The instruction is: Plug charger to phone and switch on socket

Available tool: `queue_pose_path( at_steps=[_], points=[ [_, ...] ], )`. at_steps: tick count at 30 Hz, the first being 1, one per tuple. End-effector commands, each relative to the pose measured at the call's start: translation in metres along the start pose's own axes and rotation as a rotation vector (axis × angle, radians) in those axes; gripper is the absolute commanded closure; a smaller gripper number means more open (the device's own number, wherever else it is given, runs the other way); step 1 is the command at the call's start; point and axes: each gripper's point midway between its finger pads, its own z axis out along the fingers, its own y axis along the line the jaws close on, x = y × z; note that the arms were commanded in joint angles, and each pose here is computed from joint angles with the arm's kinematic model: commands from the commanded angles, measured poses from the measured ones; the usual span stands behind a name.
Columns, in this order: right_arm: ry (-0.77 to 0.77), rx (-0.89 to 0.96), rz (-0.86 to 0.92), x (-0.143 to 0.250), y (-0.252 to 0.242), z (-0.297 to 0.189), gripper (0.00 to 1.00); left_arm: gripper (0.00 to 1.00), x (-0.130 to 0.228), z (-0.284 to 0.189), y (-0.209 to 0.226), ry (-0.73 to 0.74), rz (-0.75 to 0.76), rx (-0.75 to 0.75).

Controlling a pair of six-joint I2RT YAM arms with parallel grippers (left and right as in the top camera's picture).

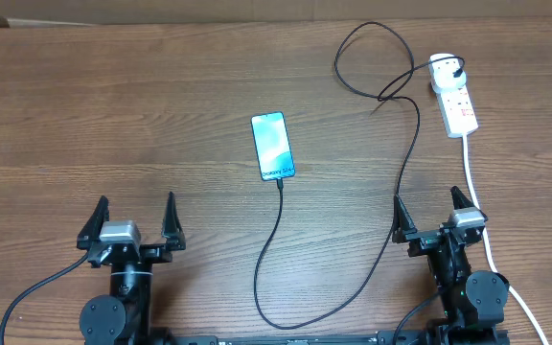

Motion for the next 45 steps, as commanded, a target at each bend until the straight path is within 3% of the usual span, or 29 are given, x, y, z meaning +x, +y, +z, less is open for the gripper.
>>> queue_pose_path(
  at_steps=[1,14,25,39,45],
  points=[
    [-0.002,0.000,0.006,0.002,0.001,0.000,0.00,0.00,0.001,0.002,0.008,-0.036,-0.005,-0.042],
    [-0.002,-0.001,0.006,0.002,0.001,0.000,0.00,0.01,0.012,0.011,0.012,-0.140,-0.017,-0.058],
    [-0.002,-0.001,0.006,0.002,0.001,0.000,0.00,0.01,0.018,0.011,0.022,-0.144,-0.028,-0.114],
    [-0.002,0.000,0.006,0.002,0.001,0.000,0.00,0.00,0.078,0.013,0.016,0.100,0.002,-0.078],
    [-0.002,-0.001,0.006,0.002,0.001,0.000,0.00,0.00,0.080,0.013,0.011,0.109,0.035,-0.044]
  ],
)
